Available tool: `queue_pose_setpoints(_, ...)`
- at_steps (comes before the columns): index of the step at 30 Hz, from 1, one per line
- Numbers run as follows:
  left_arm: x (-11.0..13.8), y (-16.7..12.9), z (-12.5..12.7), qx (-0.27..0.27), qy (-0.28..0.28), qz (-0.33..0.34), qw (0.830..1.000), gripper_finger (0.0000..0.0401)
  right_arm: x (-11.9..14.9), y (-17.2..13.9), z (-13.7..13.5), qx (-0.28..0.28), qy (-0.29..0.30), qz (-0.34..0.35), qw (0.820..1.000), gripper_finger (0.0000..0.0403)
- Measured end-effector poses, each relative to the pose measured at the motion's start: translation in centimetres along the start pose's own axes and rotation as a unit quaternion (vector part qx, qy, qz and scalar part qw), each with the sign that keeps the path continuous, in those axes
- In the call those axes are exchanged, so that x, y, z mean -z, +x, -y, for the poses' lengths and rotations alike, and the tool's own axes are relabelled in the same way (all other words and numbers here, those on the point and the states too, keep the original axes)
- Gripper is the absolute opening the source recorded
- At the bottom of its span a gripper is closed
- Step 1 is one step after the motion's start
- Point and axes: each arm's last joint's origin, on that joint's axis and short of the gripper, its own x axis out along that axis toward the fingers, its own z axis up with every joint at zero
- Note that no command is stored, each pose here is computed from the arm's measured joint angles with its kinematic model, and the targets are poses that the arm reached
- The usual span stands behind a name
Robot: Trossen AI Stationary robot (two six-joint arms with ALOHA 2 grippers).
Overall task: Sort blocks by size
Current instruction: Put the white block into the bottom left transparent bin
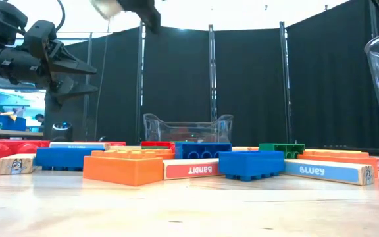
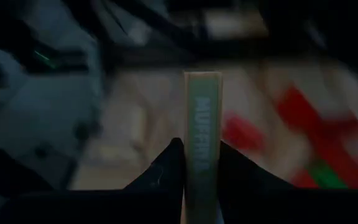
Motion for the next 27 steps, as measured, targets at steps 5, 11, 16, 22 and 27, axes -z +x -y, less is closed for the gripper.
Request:
queue_pose_setpoints(5, 0.0, 0.0, 0.0, -0.002, 0.0, 0.0, 1.0, 0.0245, 0.1, 2.5, -1.8, -0.043, -0.039, 0.073, 0.996, 0.0075)
queue_pose_setpoints(11, 0.2, 0.1, -0.1, -0.006, 0.001, -0.008, 1.0, 0.0245, 1.8, 5.8, -2.2, -0.107, -0.03, 0.091, 0.99, 0.0075)
queue_pose_setpoints(16, 0.2, 0.2, -0.1, -0.008, 0.002, -0.011, 1.0, 0.0245, 2.8, 8.1, -2.4, -0.149, -0.015, 0.094, 0.984, 0.0075)
queue_pose_setpoints(22, 0.2, 0.2, -0.1, -0.008, 0.002, -0.011, 1.0, 0.0245, 3.3, 11.9, -2.3, -0.22, 0.0, 0.077, 0.972, 0.0075)
queue_pose_setpoints(27, 0.2, 0.2, -0.1, -0.008, 0.002, -0.011, 1.0, 0.0245, 2.8, 13.4, -2.2, -0.29, 0.039, 0.062, 0.954, 0.0085)
